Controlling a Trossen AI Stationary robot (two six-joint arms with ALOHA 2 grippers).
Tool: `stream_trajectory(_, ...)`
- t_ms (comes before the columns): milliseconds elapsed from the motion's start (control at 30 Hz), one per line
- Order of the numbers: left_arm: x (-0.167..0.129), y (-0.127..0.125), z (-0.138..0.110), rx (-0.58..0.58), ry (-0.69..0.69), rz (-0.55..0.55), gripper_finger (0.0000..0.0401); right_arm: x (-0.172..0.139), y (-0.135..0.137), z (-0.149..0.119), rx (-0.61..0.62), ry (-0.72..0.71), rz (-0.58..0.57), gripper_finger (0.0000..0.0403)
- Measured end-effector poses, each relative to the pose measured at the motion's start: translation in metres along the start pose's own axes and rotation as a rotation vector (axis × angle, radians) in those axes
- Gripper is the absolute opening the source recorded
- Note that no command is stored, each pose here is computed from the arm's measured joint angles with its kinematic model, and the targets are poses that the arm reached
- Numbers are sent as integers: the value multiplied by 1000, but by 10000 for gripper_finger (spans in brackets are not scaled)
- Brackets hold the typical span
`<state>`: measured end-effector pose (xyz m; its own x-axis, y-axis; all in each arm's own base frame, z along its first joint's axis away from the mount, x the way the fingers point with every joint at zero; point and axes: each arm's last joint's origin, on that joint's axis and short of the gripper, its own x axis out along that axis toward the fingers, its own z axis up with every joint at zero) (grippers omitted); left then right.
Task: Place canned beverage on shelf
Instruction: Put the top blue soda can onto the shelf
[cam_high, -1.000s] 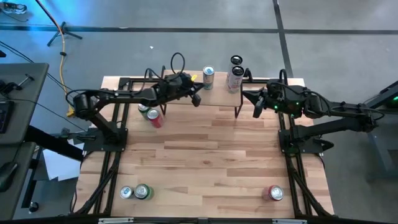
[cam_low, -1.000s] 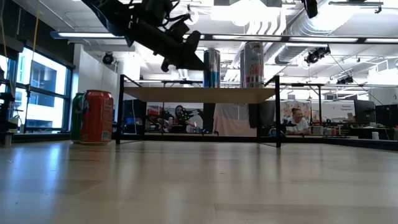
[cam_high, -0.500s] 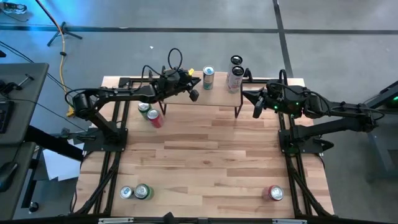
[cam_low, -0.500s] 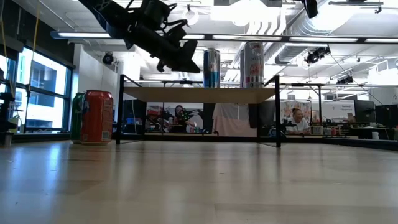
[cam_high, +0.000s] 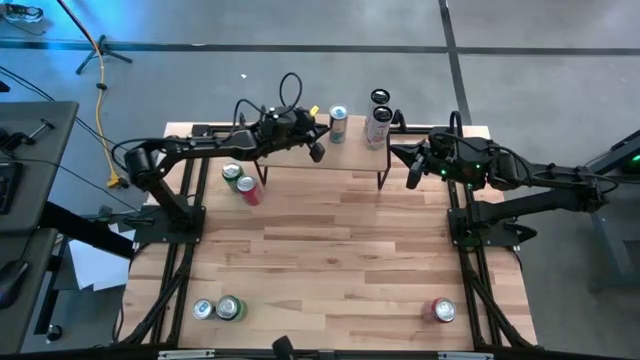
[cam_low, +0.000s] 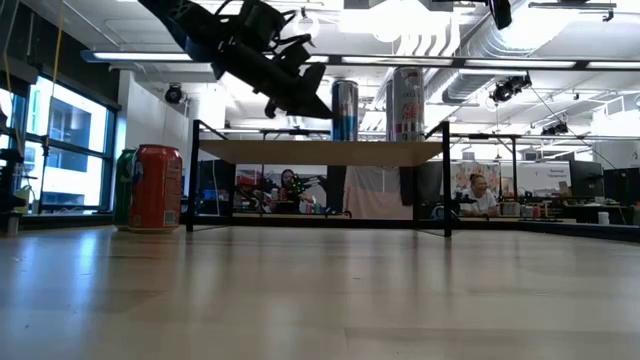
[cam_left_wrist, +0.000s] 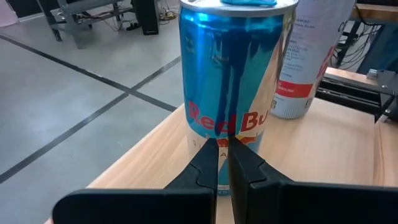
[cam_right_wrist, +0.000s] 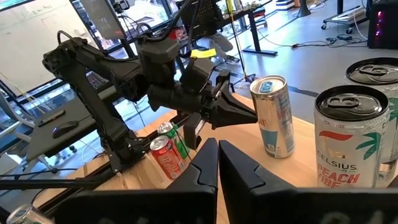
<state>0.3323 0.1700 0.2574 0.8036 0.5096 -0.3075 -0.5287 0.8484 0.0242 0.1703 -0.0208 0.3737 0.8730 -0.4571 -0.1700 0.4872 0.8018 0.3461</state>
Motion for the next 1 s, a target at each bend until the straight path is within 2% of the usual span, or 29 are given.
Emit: stream_trajectory(1000,44,-6,21,-4,-46,-60,0,0,-1,-2,-11,23,-11,0)
